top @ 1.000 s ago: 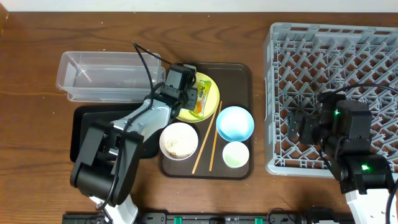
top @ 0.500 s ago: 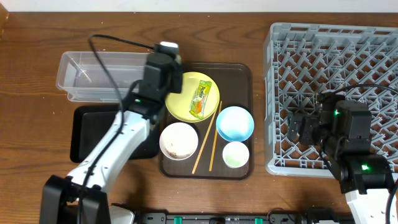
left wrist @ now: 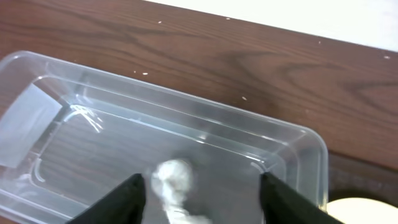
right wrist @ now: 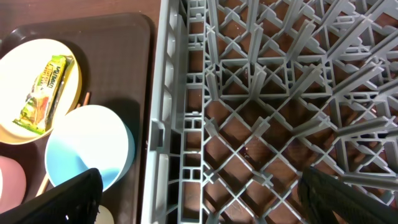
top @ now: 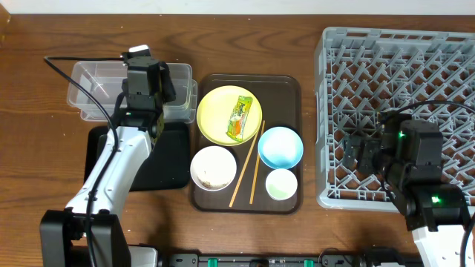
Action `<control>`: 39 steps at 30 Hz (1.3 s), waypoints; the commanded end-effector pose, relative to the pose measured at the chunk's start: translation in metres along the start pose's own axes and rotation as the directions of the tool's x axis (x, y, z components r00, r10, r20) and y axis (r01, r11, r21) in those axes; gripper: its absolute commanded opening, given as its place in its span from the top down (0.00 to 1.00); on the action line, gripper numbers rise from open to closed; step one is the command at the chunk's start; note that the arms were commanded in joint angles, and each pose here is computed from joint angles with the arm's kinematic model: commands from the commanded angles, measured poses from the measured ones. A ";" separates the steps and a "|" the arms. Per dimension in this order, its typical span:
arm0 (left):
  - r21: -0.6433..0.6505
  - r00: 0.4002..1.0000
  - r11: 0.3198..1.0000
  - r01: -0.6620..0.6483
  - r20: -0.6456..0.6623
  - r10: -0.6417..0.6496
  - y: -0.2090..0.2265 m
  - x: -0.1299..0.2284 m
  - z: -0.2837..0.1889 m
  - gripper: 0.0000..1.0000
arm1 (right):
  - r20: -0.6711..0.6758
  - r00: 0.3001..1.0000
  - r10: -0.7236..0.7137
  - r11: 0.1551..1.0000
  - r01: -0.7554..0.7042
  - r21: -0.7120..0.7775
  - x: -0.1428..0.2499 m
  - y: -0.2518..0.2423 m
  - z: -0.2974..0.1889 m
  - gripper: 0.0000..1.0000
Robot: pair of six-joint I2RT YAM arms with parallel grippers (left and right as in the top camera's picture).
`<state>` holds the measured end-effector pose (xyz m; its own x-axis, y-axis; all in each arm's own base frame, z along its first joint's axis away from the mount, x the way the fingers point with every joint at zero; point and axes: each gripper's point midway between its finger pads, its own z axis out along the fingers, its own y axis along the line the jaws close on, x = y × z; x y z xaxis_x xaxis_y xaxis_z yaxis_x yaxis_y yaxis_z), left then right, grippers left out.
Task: Sort waste into correct bins and load items into the dishwasher rack
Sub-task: 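Carry the tissue with the left gripper and drop it in the clear bin, then grasp the green snack wrapper on the yellow plate with the left gripper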
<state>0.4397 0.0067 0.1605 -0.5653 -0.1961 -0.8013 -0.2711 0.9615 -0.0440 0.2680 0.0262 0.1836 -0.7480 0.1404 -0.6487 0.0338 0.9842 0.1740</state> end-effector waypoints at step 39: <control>0.549 0.805 0.813 -0.193 -0.385 0.451 -0.178 0.203 -0.013 0.77 | -0.006 1.000 0.010 1.000 -0.010 -0.005 -0.001 0.001 -0.005 0.01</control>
<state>0.3592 -0.2022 0.0122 -0.8831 0.1906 -0.4287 0.3033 0.9291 -0.2118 0.2639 0.0260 0.1800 -0.7621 0.1397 -0.6322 0.0376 0.9843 0.1722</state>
